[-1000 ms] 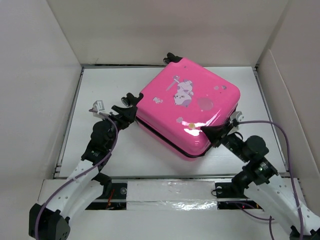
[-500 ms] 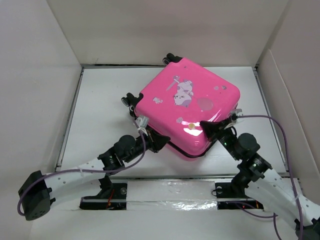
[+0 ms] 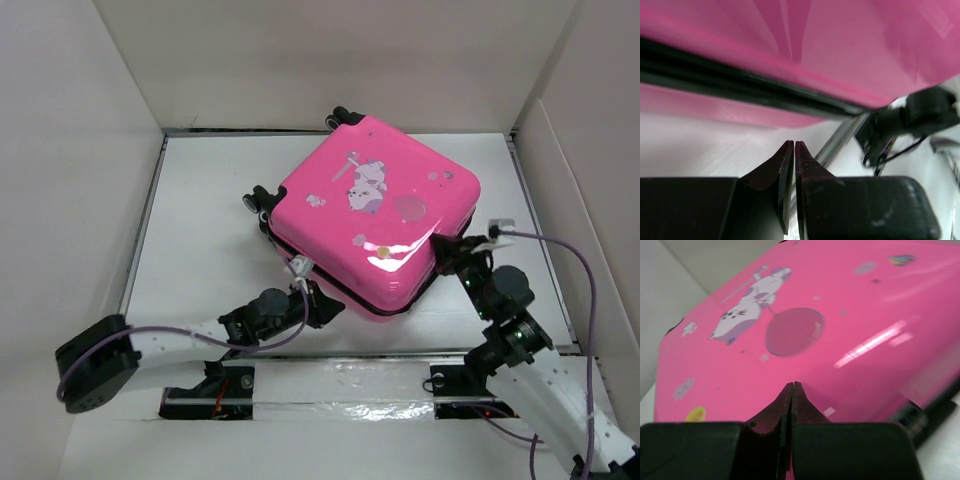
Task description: Pack the luggage
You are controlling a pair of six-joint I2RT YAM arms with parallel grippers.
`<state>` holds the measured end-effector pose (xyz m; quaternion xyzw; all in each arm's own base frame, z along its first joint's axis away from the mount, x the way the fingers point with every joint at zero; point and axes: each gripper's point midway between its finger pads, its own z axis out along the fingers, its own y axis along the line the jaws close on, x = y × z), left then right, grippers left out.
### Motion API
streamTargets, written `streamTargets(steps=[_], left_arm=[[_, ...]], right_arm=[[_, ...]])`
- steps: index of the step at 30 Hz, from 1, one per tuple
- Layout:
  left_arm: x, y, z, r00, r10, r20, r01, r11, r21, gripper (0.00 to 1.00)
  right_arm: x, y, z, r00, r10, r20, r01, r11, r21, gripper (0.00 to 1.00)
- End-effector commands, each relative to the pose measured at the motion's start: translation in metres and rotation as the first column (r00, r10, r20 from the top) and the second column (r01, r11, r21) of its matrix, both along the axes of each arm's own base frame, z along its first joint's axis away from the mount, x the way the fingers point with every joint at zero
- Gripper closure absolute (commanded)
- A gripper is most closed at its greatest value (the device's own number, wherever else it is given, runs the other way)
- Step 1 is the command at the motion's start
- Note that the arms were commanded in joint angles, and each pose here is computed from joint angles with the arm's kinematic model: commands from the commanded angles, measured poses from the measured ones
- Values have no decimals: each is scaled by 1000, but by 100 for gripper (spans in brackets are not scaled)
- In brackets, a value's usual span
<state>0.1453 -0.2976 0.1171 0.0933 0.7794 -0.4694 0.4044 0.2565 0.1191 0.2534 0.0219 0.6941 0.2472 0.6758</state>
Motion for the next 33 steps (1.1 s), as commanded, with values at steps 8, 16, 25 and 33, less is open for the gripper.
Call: streamTargets(steps=[8,16,25,33], left_arm=[[-33,-86,20,969,-244,41,248,958,-147,95],[-6,-86,21,988,-153,33,156,975,-156,95],[26,-69,27,999,-15,38,20,989,-144,94],[48,-53,33,998,55,32,-50,988,-144,92]], right_arm=[[-33,-75,-113,896,-319,-311,369,921,120,100],[-1,-24,-104,955,-93,-280,100,995,10,100],[53,25,-53,988,78,-134,-77,997,18,100],[36,26,-84,972,110,-210,-113,994,-1,68]])
